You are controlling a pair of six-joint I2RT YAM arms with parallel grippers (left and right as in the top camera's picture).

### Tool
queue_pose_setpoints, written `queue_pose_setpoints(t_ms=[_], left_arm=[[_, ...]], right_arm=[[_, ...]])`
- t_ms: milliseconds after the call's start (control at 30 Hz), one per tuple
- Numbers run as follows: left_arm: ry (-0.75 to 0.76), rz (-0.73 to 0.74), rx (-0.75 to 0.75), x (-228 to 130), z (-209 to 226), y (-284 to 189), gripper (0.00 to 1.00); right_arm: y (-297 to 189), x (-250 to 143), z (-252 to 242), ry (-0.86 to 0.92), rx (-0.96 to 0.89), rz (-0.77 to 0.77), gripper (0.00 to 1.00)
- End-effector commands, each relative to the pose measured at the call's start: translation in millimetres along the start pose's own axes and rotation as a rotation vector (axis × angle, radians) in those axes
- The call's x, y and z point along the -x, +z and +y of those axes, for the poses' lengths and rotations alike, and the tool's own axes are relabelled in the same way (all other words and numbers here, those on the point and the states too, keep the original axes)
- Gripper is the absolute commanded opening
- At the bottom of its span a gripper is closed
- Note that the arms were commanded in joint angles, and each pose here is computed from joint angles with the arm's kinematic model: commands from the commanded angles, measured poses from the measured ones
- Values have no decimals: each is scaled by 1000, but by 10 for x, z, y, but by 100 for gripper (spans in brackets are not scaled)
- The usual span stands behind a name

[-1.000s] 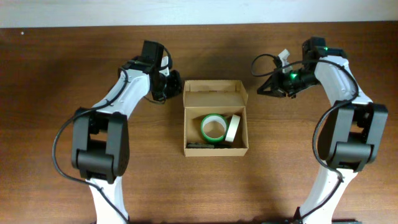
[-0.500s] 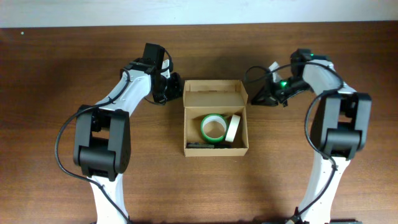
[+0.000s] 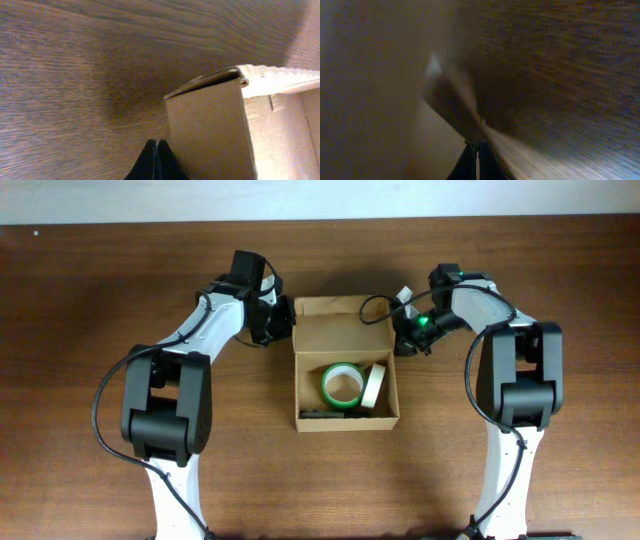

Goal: Pack container
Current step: 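Move both grippers to the back corners of the box lid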

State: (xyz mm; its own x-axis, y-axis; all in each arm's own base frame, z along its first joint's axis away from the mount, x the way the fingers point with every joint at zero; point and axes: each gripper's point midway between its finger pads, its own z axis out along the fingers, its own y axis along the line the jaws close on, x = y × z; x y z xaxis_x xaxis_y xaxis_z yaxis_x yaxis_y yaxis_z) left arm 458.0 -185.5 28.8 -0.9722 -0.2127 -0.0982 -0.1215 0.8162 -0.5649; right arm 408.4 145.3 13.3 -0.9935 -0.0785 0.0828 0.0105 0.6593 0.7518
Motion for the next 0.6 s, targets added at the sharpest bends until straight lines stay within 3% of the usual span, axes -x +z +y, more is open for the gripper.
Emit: queue_pose_setpoints(t_ms=[0,567], left_arm=[[-10,45,-78,-71,-100,22,2],[-11,152,-274,-248,-430,-54,2]], right_arm=[[64,-39,106,-5,63,18,4],[-228,-355,377,19,109,145,4]])
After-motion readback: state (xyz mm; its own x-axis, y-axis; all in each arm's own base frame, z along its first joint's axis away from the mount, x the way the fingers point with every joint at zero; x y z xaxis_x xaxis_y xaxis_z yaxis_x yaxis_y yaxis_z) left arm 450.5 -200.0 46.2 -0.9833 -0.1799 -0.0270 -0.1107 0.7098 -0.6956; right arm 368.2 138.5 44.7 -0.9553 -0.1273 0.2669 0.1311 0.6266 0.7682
